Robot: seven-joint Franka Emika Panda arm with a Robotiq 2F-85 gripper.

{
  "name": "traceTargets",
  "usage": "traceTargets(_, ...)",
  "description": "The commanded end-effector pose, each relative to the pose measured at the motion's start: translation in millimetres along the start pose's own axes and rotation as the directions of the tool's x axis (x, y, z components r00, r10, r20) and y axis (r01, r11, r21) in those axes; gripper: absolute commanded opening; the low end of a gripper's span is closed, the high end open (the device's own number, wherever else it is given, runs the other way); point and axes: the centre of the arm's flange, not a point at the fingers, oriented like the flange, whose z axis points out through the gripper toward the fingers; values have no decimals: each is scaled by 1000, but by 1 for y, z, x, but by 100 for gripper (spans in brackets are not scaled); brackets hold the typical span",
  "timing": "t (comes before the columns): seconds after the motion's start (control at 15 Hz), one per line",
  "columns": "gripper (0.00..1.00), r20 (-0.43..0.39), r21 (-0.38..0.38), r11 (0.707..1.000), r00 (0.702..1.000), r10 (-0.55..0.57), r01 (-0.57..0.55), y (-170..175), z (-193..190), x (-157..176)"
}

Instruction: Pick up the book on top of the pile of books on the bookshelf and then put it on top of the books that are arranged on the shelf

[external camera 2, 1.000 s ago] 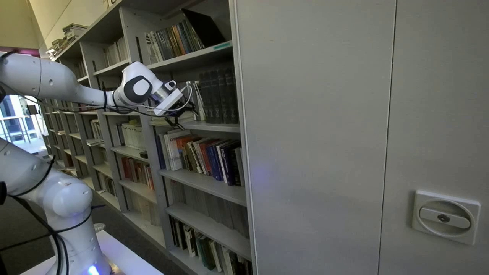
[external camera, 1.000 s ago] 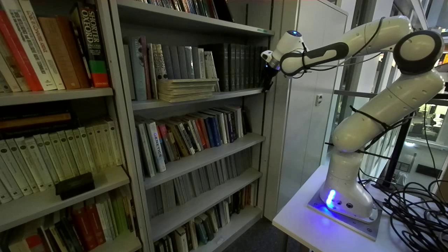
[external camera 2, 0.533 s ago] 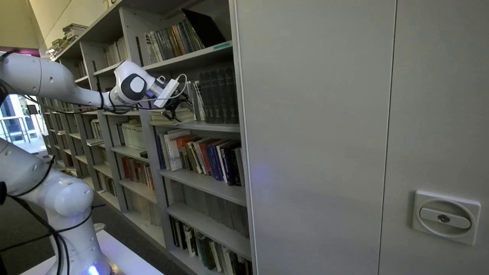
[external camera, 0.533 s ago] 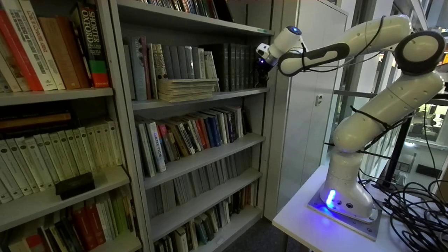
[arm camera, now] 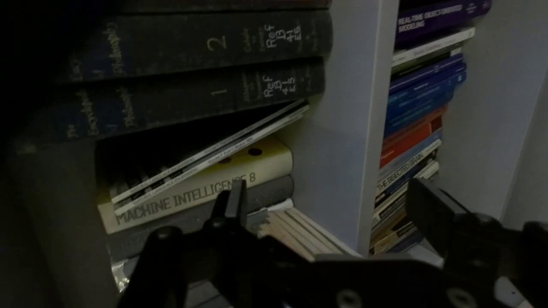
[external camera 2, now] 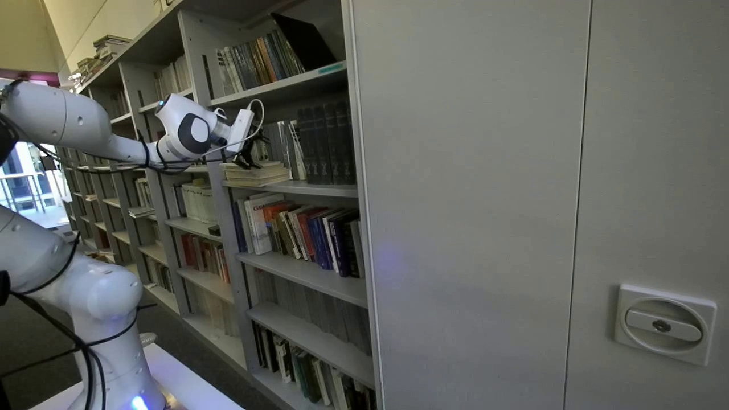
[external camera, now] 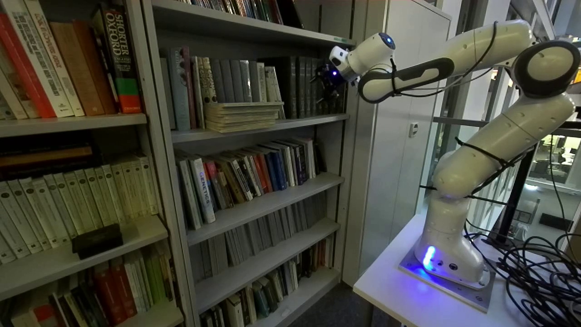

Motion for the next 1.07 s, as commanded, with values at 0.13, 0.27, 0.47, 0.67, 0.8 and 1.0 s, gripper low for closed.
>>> traceTargets(0.13, 100, -64, -62, 995, 995, 74, -78, -16, -5, 19)
traceTargets(0.27, 100, -63, -60, 992, 992, 108, -112, -22, -5, 25)
traceTargets(0.47, 100, -75, -53, 989, 989, 130, -135, -30, -7, 37)
traceTargets(0.67, 100, -127, 14, 994, 986, 107, -107, -29, -10, 42)
traceTargets(0.8, 100, -97, 6, 994, 989, 111, -110, -28, -2, 49)
traceTargets(1.0, 100, -111, 13, 994, 987, 114, -113, -29, -2, 51)
